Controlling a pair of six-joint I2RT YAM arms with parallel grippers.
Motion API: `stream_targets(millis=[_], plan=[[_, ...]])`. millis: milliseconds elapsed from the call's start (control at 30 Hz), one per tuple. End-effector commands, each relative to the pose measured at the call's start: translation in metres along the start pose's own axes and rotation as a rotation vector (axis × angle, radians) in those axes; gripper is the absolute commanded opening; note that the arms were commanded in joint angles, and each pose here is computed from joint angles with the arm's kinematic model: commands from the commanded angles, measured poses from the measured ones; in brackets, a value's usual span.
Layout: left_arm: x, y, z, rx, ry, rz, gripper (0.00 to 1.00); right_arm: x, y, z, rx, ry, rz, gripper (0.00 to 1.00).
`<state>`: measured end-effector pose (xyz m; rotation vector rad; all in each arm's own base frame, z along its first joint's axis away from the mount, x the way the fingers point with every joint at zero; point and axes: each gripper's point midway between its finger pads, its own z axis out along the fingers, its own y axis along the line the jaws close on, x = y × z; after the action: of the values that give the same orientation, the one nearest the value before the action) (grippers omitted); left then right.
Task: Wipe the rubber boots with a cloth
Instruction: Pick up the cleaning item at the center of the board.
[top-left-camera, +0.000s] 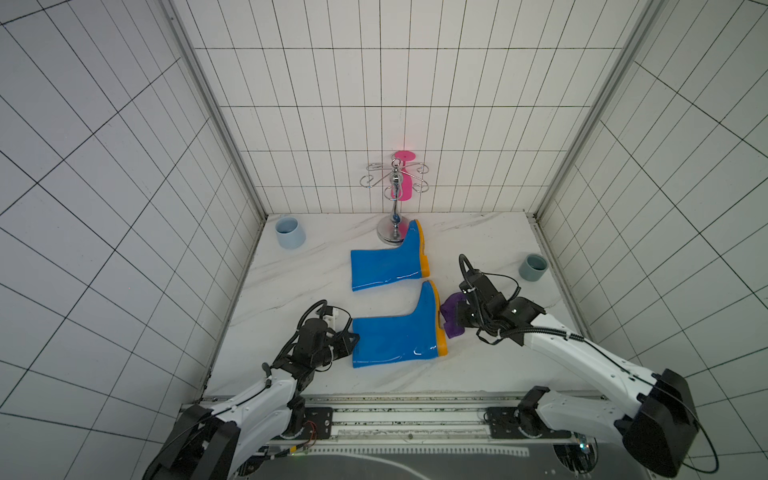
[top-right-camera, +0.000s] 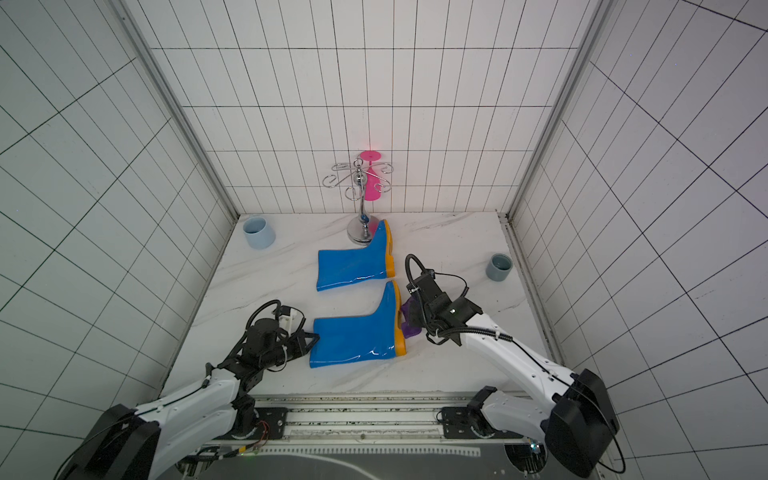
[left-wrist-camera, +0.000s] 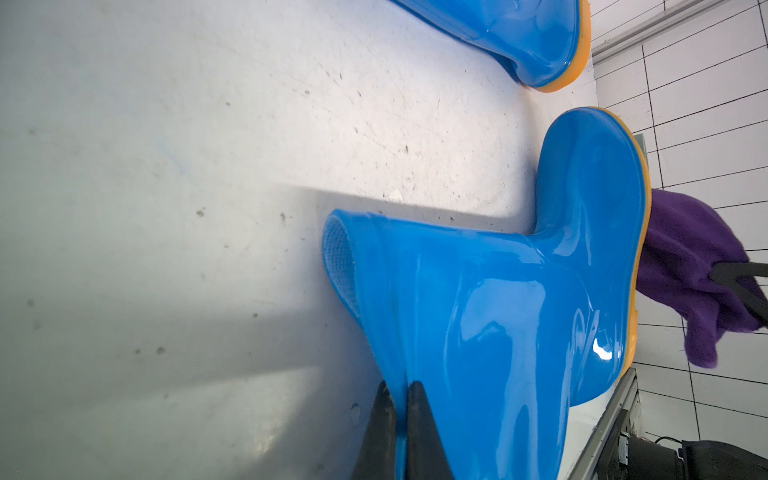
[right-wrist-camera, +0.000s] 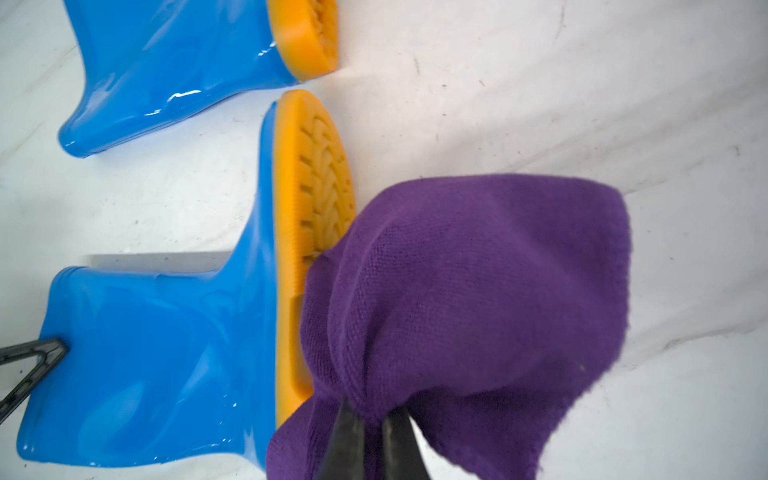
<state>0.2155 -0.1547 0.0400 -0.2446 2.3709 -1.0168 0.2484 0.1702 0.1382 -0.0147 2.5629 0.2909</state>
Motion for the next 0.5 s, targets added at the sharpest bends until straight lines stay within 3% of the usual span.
stream_targets(millis=[0,267,467], plan=[[0.011,0.007,0.0,-0.018,0.037,-0.007,0.0,-0.025,0.025,-0.03,-0.026,-0.062,-0.024,0.0],[0.012,0.007,0.0,-0.02,0.04,-0.008,0.0,-0.03,0.061,-0.056,-0.078,-0.098,-0.086,0.0],[0.012,0.009,0.001,-0.028,0.042,-0.008,0.0,-0.01,0.064,-0.048,-0.084,-0.05,-0.113,0.0]])
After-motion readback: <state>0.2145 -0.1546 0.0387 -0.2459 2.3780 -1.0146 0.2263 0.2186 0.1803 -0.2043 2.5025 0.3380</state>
